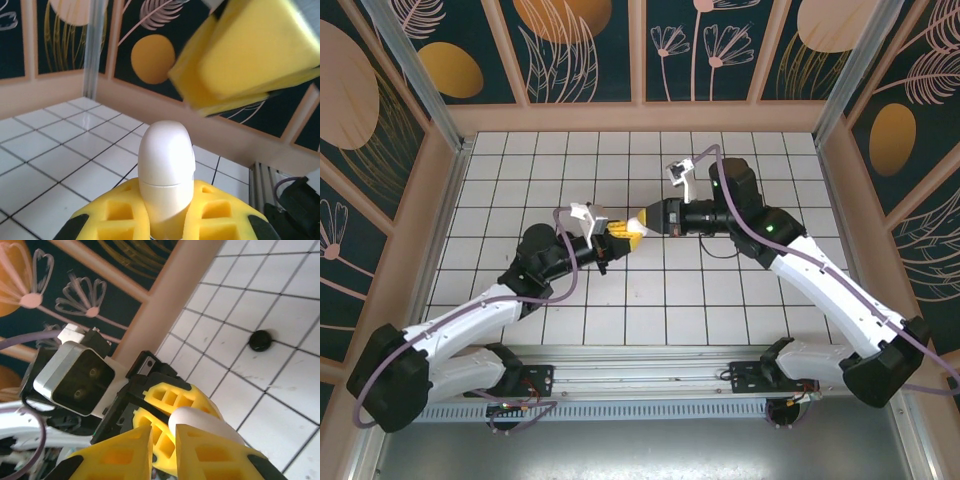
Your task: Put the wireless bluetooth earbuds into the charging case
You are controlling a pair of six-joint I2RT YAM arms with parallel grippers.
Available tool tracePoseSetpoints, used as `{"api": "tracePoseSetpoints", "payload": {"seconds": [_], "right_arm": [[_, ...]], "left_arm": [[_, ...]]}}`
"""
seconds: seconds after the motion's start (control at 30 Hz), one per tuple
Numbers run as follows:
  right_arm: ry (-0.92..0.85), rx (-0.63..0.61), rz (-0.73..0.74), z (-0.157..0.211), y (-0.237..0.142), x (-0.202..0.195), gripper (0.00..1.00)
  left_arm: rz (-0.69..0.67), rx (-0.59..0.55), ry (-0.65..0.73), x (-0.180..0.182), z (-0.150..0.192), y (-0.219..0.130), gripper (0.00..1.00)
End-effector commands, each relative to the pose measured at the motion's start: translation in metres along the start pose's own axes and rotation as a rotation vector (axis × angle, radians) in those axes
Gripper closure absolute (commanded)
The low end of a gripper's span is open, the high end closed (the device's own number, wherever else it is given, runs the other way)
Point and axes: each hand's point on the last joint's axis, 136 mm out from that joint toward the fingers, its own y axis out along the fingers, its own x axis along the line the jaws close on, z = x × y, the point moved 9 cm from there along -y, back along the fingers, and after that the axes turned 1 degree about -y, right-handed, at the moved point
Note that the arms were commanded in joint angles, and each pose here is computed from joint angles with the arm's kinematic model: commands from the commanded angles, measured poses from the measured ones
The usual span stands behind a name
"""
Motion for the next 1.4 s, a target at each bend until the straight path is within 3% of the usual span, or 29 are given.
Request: {"api": "tracePoseSetpoints", "payload": {"seconds": [0.0, 0.1, 0.33, 0.4, 0.57, 0.63, 0.77, 1.03, 1.13, 1.23, 1.3, 1.37], "right_arm": [[0.027, -0.12, 0.236, -0.002, -0.015, -0.028, 0.72], [0.088, -0.2, 0.442, 0.005, -0.025, -0.067, 0.62], [0.06, -0.363, 0.739, 0.027, -0.045, -0.132, 0.43], [0.062, -0.433, 0.861, 0.032, -0.057, -0.148, 0.33], [0.062, -0.534, 1.113, 0.045, -0.084, -0.186, 0.1], [0.082, -0.553, 1.202, 0.053, -0.094, -0.205, 0.07], [0.111, -0.604, 1.327, 0.068, -0.114, -0.234, 0.05], [-0.014, -0.699, 1.345, 0.079, -0.126, -0.256, 0.01], [-0.086, -0.718, 1.314, 0.085, -0.126, -0.261, 0.01], [-0.184, -0.752, 1.249, 0.093, -0.125, -0.262, 0.01], [-0.26, -0.769, 1.191, 0.097, -0.122, -0.261, 0.01], [-0.287, -0.79, 1.174, 0.1, -0.122, -0.263, 0.01]], "left_arm": [[-0.108, 0.044, -0.127, 0.024, 0.016, 0.006, 1.0], [-0.209, 0.115, -0.234, 0.046, 0.041, 0.011, 0.98], [-0.329, 0.346, -0.359, 0.084, 0.102, 0.031, 1.0], [-0.341, 0.379, -0.39, 0.093, 0.116, 0.037, 0.99], [-0.426, 0.489, -0.43, 0.116, 0.142, 0.052, 0.92], [-0.485, 0.535, -0.424, 0.124, 0.149, 0.054, 0.88], [-0.57, 0.575, -0.372, 0.132, 0.147, 0.054, 0.7], [-0.697, 0.597, -0.223, 0.135, 0.11, 0.049, 0.46], [-0.754, 0.557, -0.157, 0.137, 0.081, 0.039, 0.39], [-0.854, 0.489, -0.11, 0.147, 0.056, 0.016, 0.27], [-0.948, 0.397, -0.096, 0.158, 0.038, -0.007, 0.02], [-1.024, 0.288, -0.058, 0.163, 0.027, -0.031, 0.01]]}}
